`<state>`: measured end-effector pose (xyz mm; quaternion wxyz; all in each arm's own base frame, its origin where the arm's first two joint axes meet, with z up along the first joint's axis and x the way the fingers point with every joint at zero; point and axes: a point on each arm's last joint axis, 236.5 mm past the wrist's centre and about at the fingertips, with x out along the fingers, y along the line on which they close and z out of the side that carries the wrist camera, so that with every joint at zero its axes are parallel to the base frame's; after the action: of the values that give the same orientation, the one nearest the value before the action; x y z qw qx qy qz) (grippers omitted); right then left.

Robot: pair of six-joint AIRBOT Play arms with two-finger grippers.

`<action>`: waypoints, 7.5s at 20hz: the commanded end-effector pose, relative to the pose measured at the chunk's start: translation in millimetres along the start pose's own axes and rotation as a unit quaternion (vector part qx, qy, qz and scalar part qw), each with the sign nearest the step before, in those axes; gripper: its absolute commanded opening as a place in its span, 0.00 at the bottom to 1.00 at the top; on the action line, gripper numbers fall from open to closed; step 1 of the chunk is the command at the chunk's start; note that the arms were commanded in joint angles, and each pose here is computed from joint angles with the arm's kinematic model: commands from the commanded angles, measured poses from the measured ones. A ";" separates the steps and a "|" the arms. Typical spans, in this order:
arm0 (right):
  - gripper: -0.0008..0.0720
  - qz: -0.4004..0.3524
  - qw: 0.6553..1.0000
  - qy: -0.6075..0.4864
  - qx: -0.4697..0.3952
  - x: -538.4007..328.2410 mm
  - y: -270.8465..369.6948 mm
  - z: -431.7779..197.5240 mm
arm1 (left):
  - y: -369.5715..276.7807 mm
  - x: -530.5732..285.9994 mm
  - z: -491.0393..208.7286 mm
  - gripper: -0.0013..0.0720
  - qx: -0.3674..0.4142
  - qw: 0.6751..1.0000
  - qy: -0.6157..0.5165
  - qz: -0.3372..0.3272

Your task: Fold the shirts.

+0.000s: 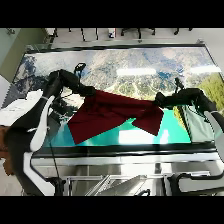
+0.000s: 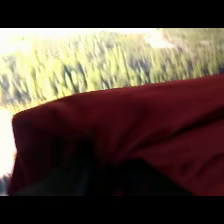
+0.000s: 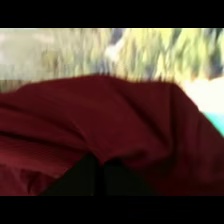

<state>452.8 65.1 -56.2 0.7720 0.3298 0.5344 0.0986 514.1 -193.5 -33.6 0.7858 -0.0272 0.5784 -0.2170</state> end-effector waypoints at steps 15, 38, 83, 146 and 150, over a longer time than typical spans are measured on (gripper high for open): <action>0.48 -0.018 0.989 0.126 -0.080 -78.2 -89.2 -5.2 | 38.8 -71.6 -252.8 0.97 -0.233 0.960 0.155 0.020; 0.70 -0.012 0.983 0.133 -0.128 -66.6 -82.3 -7.4 | 67.7 -54.2 -220.9 0.04 -0.273 0.960 0.065 -0.002; 0.04 0.183 0.817 -0.374 -0.400 -440.7 317.9 -7.6 | -71.3 -503.5 -40.0 0.04 -0.052 0.896 -0.440 0.031; 0.76 -0.020 0.973 0.031 0.226 -129.4 -135.0 -177.8 | 53.6 -24.5 -273.8 0.96 -0.327 0.928 0.140 -0.108; 0.75 -0.013 0.969 0.053 0.241 -117.9 -134.5 -193.2 | 39.3 -14.2 -259.0 0.52 -0.290 0.938 0.151 -0.112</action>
<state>214.3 -28.3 -79.6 0.6572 0.4848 0.5765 -0.0253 274.5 -83.0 -115.3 0.6080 -0.2915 0.7303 -0.1096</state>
